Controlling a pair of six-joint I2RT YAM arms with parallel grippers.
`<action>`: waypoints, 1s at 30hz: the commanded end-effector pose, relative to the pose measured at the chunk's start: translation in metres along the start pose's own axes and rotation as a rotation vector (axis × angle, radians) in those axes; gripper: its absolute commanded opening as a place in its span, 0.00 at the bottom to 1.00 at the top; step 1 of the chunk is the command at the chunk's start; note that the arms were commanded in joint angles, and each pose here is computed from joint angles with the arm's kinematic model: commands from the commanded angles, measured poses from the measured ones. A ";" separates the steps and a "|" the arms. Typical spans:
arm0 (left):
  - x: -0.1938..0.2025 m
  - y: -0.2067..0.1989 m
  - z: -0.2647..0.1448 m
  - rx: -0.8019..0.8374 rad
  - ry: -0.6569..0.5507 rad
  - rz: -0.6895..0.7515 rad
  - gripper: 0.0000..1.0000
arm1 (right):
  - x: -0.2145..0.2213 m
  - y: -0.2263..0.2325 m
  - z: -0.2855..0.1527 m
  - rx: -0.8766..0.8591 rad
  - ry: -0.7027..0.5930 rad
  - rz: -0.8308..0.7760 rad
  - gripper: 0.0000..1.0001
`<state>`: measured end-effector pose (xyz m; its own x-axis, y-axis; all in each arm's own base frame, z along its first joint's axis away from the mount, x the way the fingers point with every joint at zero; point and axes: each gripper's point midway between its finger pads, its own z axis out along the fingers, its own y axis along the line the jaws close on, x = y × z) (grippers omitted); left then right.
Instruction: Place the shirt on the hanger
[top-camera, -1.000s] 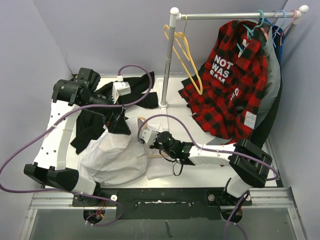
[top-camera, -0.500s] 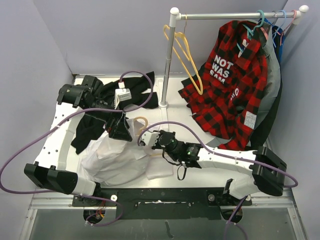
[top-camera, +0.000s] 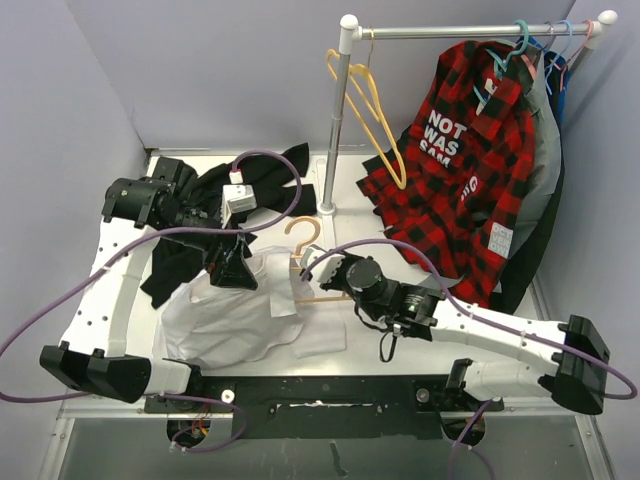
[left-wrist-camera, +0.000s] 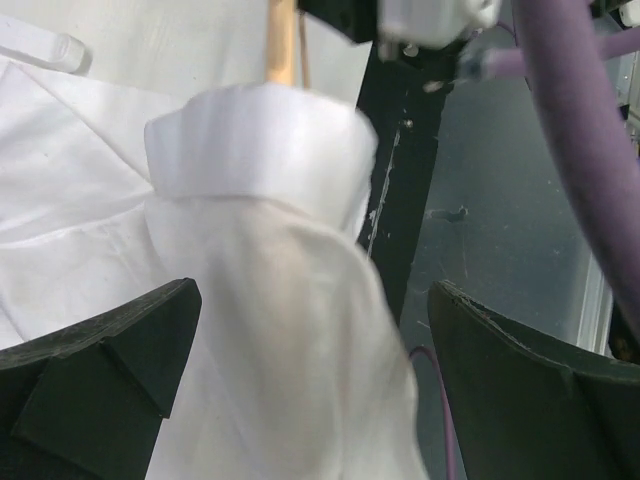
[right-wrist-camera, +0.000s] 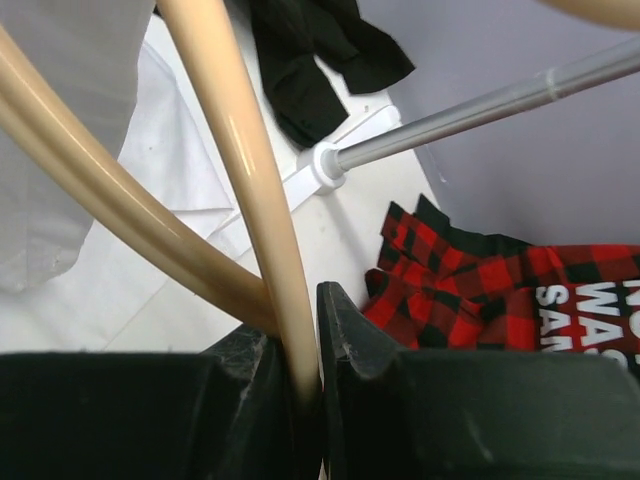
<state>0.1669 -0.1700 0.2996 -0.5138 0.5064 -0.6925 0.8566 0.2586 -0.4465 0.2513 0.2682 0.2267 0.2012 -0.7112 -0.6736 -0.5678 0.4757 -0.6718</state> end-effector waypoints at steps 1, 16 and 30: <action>-0.008 -0.023 -0.013 0.006 -0.046 0.075 0.98 | -0.026 0.006 0.024 0.005 -0.076 0.075 0.00; -0.015 -0.002 -0.042 -0.501 -0.029 0.112 0.98 | -0.027 0.034 0.074 -0.011 0.064 0.158 0.00; 0.041 0.017 -0.028 -0.582 0.070 0.467 0.98 | -0.036 0.048 0.096 -0.168 0.087 0.355 0.00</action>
<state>0.1364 -0.1174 0.2895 -0.1644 0.6868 -0.7080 0.8940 0.4071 0.1873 0.2858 0.3400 0.1508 -0.0821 -0.6925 -0.7167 -0.7167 0.5407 -0.4404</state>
